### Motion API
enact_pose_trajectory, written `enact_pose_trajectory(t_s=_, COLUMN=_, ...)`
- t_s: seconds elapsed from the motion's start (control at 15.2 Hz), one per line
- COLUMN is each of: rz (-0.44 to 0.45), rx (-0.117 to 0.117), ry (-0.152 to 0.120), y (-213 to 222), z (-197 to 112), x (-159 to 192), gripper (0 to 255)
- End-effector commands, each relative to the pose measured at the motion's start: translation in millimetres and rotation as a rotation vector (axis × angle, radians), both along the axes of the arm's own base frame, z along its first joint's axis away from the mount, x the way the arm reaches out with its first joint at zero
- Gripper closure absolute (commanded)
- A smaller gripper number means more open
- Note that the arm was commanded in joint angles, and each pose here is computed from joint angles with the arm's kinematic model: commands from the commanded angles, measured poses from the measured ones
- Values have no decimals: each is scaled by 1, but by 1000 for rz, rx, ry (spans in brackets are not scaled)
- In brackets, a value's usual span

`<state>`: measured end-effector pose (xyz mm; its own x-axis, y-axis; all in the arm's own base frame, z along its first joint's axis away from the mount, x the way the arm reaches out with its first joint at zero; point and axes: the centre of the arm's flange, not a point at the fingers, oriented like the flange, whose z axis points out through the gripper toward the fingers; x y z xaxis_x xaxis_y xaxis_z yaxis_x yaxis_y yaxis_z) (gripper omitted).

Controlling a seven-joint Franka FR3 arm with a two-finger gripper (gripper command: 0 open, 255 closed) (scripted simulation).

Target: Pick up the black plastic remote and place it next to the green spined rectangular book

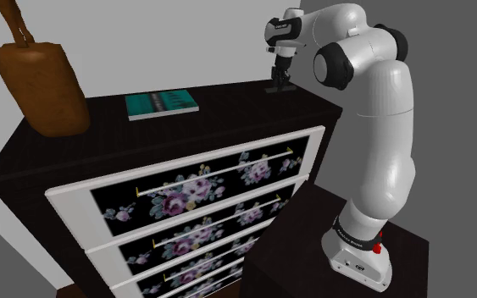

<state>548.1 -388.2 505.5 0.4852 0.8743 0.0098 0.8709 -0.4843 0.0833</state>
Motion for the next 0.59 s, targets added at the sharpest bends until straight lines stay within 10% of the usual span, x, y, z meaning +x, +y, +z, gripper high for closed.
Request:
enact_pose_trajectory(t_s=0.0, rz=0, rx=1, ry=2, y=0, z=-2, x=1, gripper=255)
enact_pose_trajectory(t_s=0.53, rz=0, rx=1, ry=2, y=0, z=14, x=0, gripper=255)
